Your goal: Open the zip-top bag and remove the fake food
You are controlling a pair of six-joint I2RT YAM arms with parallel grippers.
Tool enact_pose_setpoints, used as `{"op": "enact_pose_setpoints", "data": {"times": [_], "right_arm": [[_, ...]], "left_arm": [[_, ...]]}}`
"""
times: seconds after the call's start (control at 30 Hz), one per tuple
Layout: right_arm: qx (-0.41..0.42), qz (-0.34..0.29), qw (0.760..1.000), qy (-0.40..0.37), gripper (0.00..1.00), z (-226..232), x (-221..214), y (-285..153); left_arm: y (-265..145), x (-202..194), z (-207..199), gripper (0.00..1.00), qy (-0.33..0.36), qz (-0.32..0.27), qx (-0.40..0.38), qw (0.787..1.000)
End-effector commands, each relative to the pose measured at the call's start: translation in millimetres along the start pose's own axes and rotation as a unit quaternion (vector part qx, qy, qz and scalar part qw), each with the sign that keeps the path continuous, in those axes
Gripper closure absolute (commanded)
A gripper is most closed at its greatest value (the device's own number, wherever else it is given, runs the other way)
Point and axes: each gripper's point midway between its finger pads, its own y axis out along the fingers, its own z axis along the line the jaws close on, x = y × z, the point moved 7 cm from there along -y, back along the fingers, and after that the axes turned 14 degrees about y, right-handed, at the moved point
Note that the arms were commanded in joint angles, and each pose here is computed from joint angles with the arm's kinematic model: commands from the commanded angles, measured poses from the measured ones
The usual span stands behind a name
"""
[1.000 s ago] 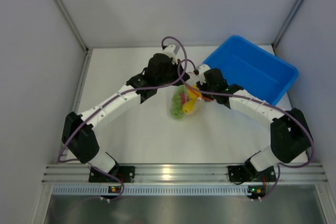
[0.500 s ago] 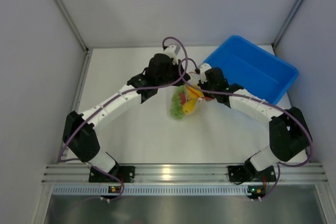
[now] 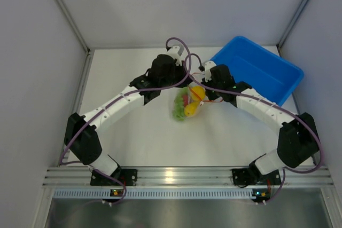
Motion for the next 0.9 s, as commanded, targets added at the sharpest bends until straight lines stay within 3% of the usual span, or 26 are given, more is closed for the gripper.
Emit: {"op": "enact_pose_setpoints", "data": {"times": [0.0, 0.57, 0.87], "right_arm": [[0.025, -0.046, 0.999, 0.009, 1.0, 11.4, 38.0, -34.3], [0.039, -0.097, 0.994, 0.022, 1.0, 18.8, 79.3, -118.7], [-0.047, -0.151, 0.987, 0.036, 1.0, -0.7, 101.7, -165.0]], "left_arm": [[1.0, 23.3, -9.7, 1.0, 0.01, -0.039, -0.023, 0.999], [14.3, 8.4, -3.3, 1.0, 0.003, -0.018, -0.013, 1.0], [14.8, 3.8, 1.4, 1.0, -0.004, -0.02, 0.001, 1.0]]}}
